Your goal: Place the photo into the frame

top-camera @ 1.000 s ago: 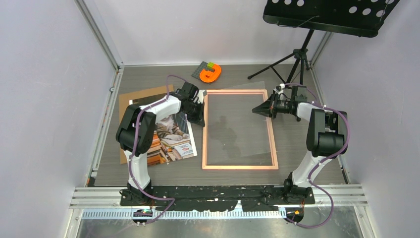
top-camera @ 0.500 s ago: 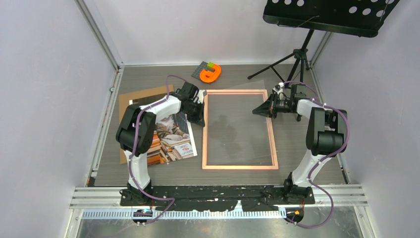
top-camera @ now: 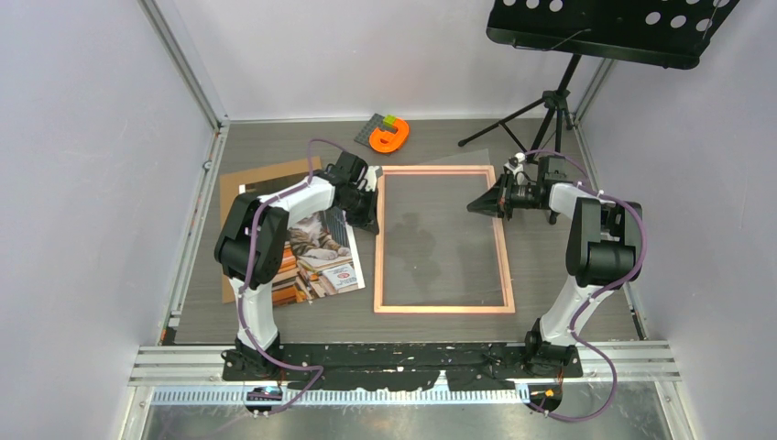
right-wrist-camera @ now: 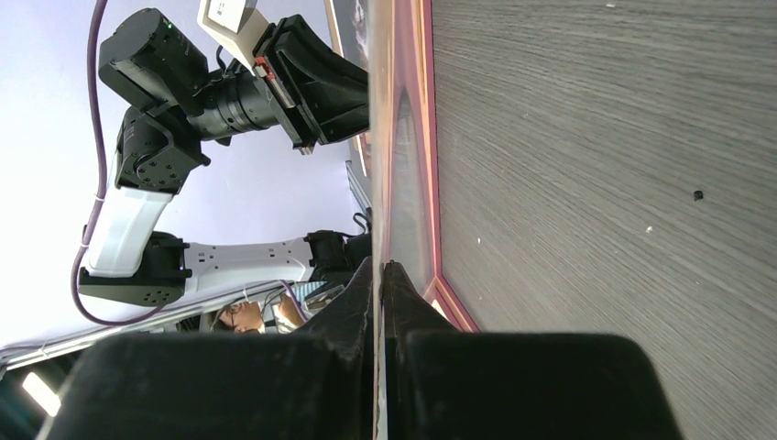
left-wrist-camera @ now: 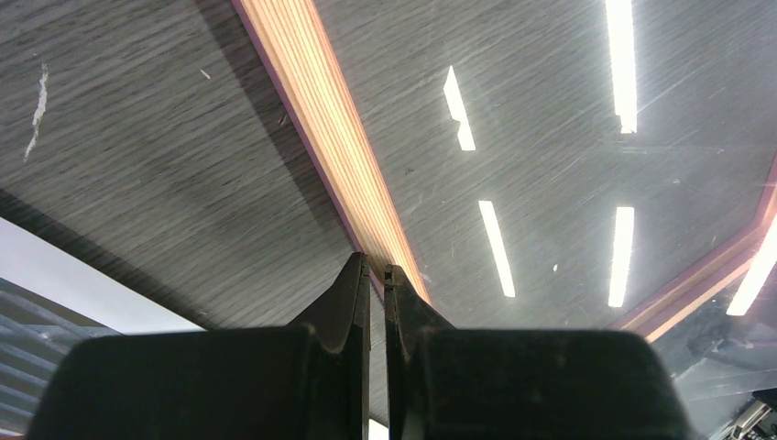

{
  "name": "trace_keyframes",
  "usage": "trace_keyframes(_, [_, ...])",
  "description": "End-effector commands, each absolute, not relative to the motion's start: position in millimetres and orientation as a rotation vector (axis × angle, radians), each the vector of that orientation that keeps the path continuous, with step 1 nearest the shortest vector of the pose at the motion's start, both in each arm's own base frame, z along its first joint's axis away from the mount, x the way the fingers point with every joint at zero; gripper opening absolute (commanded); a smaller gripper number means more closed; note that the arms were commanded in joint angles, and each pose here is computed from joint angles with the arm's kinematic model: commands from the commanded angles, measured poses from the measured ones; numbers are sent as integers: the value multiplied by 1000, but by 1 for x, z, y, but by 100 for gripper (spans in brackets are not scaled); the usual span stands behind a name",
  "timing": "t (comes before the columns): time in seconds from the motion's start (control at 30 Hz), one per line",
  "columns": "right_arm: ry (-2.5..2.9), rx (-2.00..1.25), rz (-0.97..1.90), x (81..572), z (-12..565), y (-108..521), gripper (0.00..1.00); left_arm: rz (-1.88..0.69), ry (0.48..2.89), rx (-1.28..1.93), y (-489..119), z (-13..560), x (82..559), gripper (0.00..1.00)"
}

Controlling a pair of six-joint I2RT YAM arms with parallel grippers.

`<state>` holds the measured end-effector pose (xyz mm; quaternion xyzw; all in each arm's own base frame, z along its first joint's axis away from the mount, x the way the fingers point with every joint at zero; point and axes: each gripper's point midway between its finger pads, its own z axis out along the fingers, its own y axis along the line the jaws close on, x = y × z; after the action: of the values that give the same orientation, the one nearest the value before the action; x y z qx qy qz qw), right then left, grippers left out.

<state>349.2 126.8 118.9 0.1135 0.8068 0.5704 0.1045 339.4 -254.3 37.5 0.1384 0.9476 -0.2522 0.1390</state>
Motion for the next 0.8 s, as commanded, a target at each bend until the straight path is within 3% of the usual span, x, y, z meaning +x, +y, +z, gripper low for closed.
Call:
trace_keyframes(0.0, [2345, 286, 1698, 352, 129, 130, 6, -727, 2714, 435, -261, 35, 344, 4])
trace_keyframes(0.77, [2282, 307, 1757, 353, 141, 135, 6, -725, 2717, 437, -261, 35, 342, 4])
